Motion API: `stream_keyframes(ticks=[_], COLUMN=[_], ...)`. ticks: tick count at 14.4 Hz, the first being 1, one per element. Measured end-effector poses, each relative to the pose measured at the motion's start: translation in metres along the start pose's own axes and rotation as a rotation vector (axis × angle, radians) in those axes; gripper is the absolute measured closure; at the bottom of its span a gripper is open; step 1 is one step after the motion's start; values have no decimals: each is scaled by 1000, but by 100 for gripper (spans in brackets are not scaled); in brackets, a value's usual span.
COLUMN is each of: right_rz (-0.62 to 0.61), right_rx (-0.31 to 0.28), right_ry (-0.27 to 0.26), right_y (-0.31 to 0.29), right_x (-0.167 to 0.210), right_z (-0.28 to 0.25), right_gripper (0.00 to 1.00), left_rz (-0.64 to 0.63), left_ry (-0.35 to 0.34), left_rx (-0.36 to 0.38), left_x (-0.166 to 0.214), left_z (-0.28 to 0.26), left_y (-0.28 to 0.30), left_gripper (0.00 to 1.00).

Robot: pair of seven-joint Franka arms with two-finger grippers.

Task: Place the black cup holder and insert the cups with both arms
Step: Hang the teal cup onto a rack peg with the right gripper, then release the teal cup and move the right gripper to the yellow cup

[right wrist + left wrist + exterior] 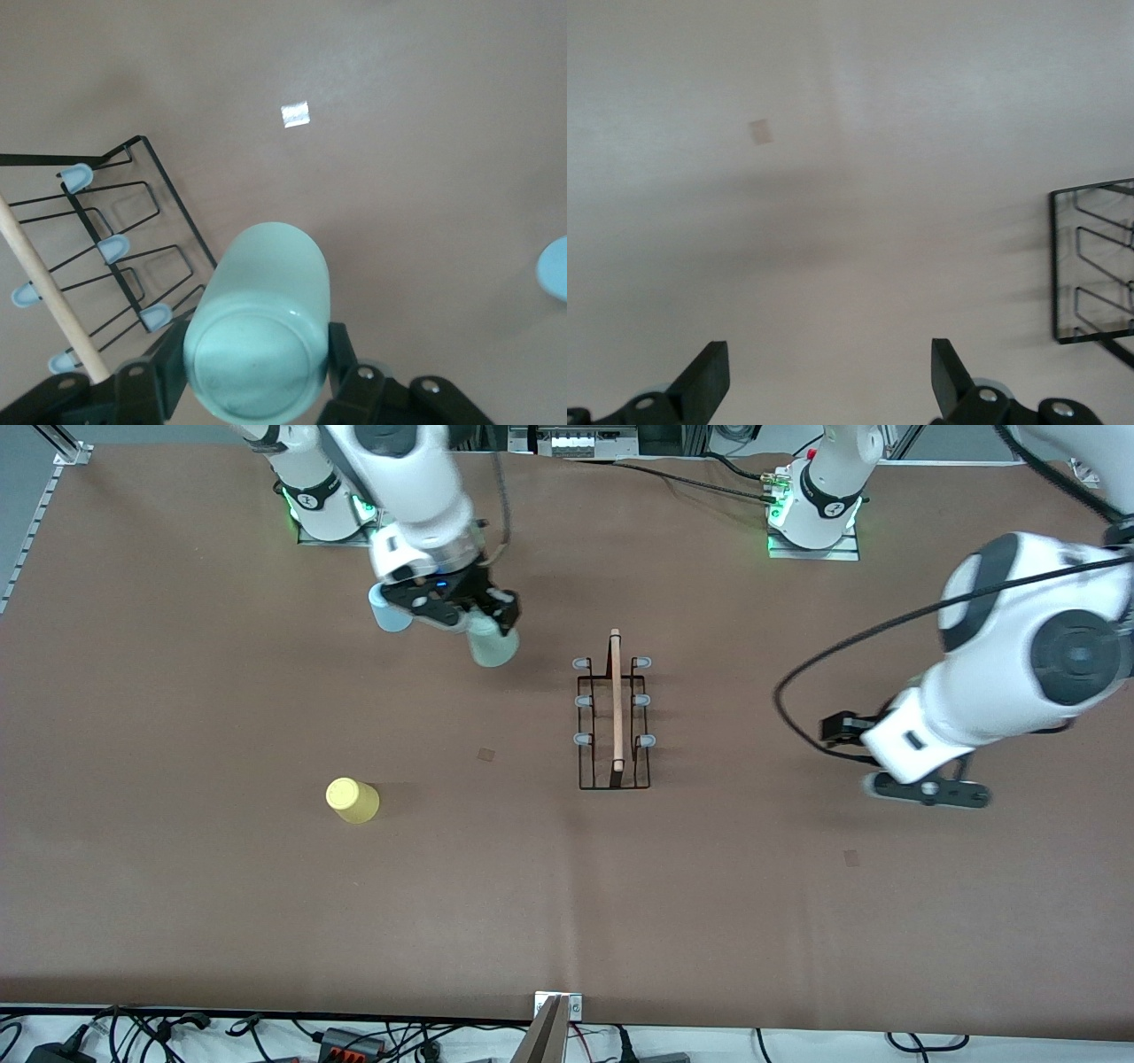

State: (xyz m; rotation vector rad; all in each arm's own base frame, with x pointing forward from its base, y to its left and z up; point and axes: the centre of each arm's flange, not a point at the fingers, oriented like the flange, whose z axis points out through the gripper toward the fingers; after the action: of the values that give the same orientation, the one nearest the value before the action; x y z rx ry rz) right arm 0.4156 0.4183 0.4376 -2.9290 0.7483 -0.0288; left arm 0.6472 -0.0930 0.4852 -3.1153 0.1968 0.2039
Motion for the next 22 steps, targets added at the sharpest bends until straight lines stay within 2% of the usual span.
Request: stream_keyframes(ticks=[3,6,9,17,19,21,22], right_rz=[55,57,46,-10,-10,-9,-7], right_rx=[17,29,54,25,20,24,30], right_ry=[-1,4,1,-6,-6,-4,-2], right_y=[-43,-65,-73,-78,-78,-79,-80], right_x=[-32,-46,-48,-69,-68,-66,-64], right_z=[19,38,53,99,104,102,100], right_gripper=[35,35,35,35,22,2,0], left_rz=[61,52,34,29,29,31,31], left_ry=[20,83,72,63,63,64,64], left_rx=[22,64,75,72,72,72,72], left_x=[-6,-17,-37,-36,-36,-36,-36], left_z=[-14,-57,-93,-92,-92,-92,-92], left_y=[-35,-49,-55,-58,-58,-57,-57], left_gripper=[0,0,0,0,0,0,0])
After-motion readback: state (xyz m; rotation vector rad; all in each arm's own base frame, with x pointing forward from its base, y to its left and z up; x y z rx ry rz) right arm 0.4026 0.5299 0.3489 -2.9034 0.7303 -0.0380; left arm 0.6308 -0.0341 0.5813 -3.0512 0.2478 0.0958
